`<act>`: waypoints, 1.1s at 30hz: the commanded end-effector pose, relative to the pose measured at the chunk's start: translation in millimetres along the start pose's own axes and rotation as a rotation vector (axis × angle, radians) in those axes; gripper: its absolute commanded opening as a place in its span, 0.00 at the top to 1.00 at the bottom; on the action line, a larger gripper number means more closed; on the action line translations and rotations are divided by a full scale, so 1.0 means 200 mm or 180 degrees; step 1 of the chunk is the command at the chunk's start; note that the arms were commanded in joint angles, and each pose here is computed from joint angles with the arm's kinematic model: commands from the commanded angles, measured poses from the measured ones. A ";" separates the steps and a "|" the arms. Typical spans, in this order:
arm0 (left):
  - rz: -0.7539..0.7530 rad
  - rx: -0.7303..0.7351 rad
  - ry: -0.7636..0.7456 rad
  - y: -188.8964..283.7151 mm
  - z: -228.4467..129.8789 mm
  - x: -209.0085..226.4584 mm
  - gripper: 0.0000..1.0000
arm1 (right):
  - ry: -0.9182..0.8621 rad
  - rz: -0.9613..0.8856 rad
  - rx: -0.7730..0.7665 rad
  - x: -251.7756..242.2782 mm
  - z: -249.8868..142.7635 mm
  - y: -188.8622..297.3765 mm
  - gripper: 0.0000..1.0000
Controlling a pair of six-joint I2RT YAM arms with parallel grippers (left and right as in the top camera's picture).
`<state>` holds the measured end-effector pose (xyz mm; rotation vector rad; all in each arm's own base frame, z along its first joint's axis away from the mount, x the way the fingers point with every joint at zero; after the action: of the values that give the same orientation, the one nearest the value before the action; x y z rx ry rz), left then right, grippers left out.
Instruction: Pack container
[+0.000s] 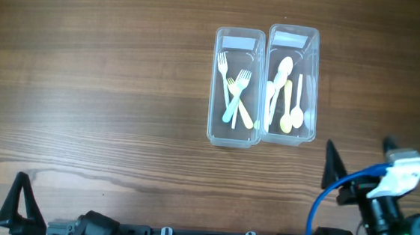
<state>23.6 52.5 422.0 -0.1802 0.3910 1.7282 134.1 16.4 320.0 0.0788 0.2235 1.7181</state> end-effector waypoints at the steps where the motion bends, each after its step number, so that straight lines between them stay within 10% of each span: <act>1: 0.0079 0.0001 -0.0031 -0.02 0.00 0.00 0.00 | -0.0019 0.0048 -0.0099 0.03 -0.10 0.01 0.00; 33: 0.0079 0.0001 -0.0033 -0.02 0.00 0.00 0.00 | -0.0129 0.0099 0.0455 0.03 -0.72 -0.28 0.00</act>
<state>23.6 52.5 421.9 -0.1799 0.3910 1.7287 161.2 14.6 170.0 0.2221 0.3306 1.7145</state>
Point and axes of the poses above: each gripper's point midway between its finger pads, its own y axis back along the fingers, its own x axis along the line the jaws close on, z = x × y, the point moved 5 cm from there along y, back along the fingers, and after that the axes turned 5 degrees about y, right-handed, at the moved point
